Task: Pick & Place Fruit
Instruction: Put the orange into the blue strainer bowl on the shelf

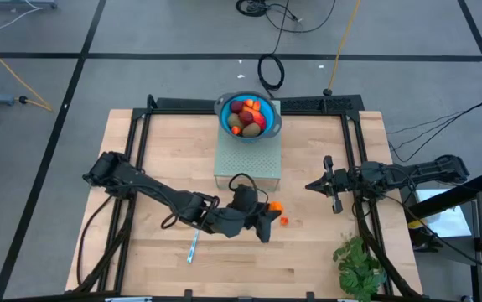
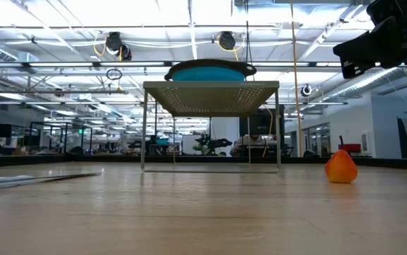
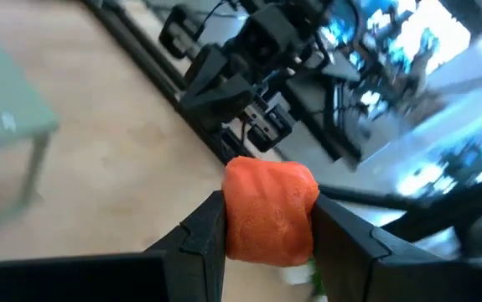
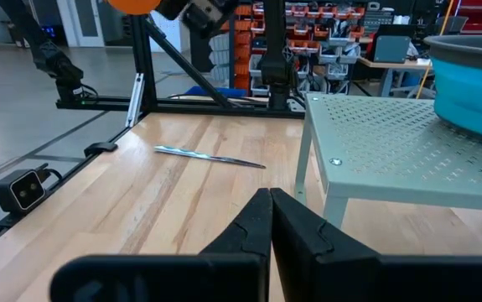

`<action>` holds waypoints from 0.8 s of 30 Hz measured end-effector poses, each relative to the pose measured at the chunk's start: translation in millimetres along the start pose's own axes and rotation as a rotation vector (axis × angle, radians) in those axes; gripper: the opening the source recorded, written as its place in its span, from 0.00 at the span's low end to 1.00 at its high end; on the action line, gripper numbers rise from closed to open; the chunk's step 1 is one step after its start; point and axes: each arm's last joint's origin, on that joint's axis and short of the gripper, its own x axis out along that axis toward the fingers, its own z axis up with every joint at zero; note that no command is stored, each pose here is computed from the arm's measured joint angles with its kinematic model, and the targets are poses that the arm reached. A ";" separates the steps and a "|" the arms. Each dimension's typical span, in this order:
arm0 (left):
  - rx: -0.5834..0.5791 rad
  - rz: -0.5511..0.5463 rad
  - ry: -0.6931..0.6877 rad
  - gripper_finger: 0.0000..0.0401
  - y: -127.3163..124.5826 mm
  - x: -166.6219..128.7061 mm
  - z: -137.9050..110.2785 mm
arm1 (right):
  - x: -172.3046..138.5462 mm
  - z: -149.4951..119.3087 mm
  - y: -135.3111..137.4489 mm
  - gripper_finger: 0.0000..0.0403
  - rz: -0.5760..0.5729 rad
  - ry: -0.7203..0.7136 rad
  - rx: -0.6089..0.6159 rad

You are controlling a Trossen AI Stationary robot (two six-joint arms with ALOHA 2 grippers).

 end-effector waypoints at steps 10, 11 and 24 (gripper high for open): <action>0.511 0.036 -0.030 0.34 0.8 0.0 1.2 | 0.0 0.0 0.0 0.00 0.000 0.000 0.000; 0.551 0.046 -0.038 0.34 1.0 0.0 1.5 | 0.0 0.0 0.0 0.00 0.000 0.000 0.000; 0.897 0.146 -0.075 0.34 8.4 6.4 11.8 | 0.0 0.0 0.0 0.00 0.000 0.000 0.000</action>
